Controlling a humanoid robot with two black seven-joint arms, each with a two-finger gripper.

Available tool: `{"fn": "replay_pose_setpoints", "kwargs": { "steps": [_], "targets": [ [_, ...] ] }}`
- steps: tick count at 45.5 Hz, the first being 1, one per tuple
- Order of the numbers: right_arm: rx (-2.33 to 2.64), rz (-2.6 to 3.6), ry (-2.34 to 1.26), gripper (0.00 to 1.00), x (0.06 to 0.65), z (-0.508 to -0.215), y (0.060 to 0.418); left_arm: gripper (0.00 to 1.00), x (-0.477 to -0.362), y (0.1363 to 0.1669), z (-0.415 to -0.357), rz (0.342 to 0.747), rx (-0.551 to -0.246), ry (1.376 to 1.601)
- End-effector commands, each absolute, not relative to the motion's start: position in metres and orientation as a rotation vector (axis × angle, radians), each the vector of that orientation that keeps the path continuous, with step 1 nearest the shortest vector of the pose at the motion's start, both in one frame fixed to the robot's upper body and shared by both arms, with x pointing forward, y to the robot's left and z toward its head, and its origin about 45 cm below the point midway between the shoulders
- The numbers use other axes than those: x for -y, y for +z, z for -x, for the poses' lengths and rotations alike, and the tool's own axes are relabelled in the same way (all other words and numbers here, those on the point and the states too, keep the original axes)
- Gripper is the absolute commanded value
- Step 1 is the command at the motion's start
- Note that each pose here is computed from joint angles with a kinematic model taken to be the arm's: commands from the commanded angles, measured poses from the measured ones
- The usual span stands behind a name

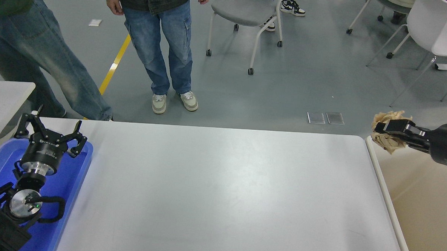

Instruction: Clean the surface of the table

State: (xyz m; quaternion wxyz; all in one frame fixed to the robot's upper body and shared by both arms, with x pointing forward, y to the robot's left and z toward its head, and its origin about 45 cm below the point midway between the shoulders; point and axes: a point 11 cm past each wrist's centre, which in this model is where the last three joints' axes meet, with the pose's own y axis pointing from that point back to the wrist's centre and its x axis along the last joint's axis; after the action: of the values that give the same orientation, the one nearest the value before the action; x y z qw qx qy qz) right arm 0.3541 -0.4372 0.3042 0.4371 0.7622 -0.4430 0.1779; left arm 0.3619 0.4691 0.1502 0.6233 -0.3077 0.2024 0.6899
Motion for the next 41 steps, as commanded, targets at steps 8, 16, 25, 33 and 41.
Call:
{"fn": "replay_pose_setpoints", "kwargs": {
  "steps": [8, 16, 25, 33, 41],
  "targets": [
    [1.397, -1.685, 0.157, 0.0, 0.537, -0.338, 0.232, 1.0, -0.469, 0.1505, -0.3623, 0.705, -0.465, 1.582],
    [1.53, -1.572, 0.055, 0.0, 0.574, -0.334, 0.202, 1.0, -0.469, 0.151, -0.3628, 0.706, -0.464, 1.582],
    [1.576, -1.471, -0.028, 0.0, 0.588, -0.326, 0.158, 1.0, -0.469, 0.1505, -0.3623, 0.705, -0.465, 1.582],
    [1.556, -1.339, -0.065, 0.0, 0.596, -0.312, 0.125, 1.0, -0.469, 0.151, -0.3628, 0.706, -0.464, 1.582],
    [1.563, -1.261, -0.056, 0.0, 0.598, -0.31, 0.118, 1.0, -0.469, 0.1505, -0.3623, 0.705, -0.465, 1.583]
  ]
}}
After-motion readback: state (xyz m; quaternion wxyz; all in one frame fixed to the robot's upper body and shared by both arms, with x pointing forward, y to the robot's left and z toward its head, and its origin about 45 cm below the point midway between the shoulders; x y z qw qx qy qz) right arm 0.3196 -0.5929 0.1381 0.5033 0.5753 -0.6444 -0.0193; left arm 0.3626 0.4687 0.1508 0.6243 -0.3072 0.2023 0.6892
